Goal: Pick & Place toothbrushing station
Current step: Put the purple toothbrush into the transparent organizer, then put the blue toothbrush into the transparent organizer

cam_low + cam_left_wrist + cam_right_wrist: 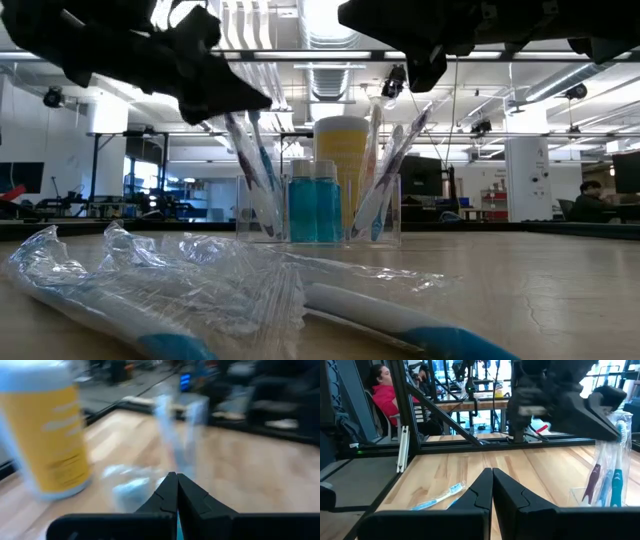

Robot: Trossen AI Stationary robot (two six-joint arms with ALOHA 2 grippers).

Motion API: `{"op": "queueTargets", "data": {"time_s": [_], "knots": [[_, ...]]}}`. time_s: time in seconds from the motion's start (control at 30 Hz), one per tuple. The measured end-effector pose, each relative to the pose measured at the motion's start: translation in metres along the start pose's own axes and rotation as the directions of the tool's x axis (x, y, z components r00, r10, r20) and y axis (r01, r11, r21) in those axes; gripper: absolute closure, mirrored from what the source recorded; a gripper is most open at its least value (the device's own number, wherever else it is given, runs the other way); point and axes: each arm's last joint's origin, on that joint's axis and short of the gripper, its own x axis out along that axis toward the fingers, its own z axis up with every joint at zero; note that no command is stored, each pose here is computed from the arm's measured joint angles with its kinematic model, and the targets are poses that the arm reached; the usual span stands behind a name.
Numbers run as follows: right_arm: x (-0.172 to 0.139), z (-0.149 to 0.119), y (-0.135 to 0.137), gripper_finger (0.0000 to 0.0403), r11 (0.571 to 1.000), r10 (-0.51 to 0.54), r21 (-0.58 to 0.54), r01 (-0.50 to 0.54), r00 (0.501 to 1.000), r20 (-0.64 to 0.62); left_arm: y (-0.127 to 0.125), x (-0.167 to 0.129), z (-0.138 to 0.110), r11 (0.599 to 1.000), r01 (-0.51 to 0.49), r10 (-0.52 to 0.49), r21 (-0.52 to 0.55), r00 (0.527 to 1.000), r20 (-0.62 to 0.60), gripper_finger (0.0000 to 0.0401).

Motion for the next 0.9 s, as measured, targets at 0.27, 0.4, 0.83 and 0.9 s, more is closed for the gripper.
{"op": "queueTargets", "data": {"time_s": [0.27, 0.4, 0.83, 0.9], "knots": [[0.0, 0.0, 0.0, 0.0394, 1.0, 0.0, 0.004, 0.0, 1.0, -0.003, 0.0, 0.009, -0.001, 0.994, -0.108, 0.108, -0.034, 0.994, -0.003, 0.04], [0.0, -0.001, 0.0, 0.0394, 1.0, 0.0, 0.003, 0.0, 1.0, -0.007, -0.008, -0.001, 0.017, 1.0, 0.005, -0.005, -0.01, 1.0, 0.022, 0.0399], [0.003, -0.004, -0.001, 0.0394, 0.999, -0.012, 0.045, 0.015, 0.997, -0.073, -0.04, -0.096, 0.053, 0.912, 0.364, -0.373, 0.192, 0.928, 0.015, 0.0397], [0.006, -0.005, 0.0, 0.0394, 0.998, -0.021, 0.05, 0.027, 0.993, -0.113, -0.039, -0.108, 0.05, 0.895, 0.409, -0.418, 0.177, 0.908, 0.014, 0.0397]]}}
